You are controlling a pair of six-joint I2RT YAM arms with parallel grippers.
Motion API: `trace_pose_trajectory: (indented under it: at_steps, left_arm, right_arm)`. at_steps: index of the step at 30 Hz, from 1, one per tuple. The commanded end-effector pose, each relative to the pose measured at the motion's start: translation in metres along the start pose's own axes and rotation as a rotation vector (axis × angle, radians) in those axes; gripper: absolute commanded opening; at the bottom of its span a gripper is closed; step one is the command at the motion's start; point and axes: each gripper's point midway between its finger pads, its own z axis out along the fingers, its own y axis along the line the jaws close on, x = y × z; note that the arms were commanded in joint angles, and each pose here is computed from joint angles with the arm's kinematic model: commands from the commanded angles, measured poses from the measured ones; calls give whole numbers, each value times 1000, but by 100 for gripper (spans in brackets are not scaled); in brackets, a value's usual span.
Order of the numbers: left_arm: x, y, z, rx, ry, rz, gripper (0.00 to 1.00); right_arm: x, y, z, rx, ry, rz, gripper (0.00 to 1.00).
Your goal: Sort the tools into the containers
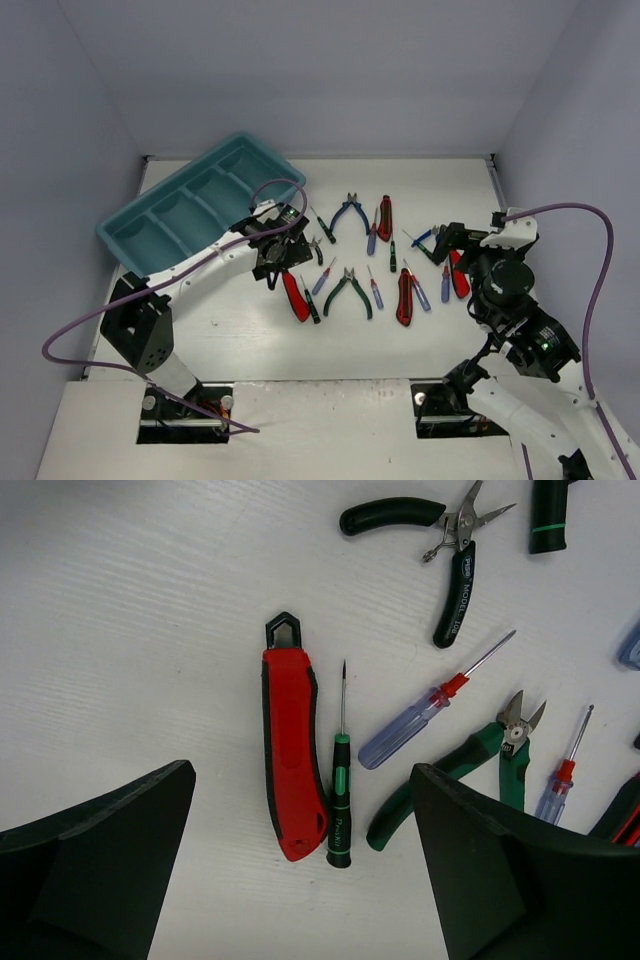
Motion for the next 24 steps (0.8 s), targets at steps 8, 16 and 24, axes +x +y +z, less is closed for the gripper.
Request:
trace_pose_trajectory:
  at_steps: [8, 16, 24]
  left_arm:
    - [18, -11, 24, 33, -30, -145, 84]
    - [44, -5, 57, -16, 28, -150, 71]
    - [56, 14, 69, -66, 32, -155, 62]
  right_arm:
    - [0, 5, -2, -12, -13, 124, 100]
    - [6, 5, -8, -36, -5, 149, 100]
    - [12, 8, -11, -64, 15, 151, 100]
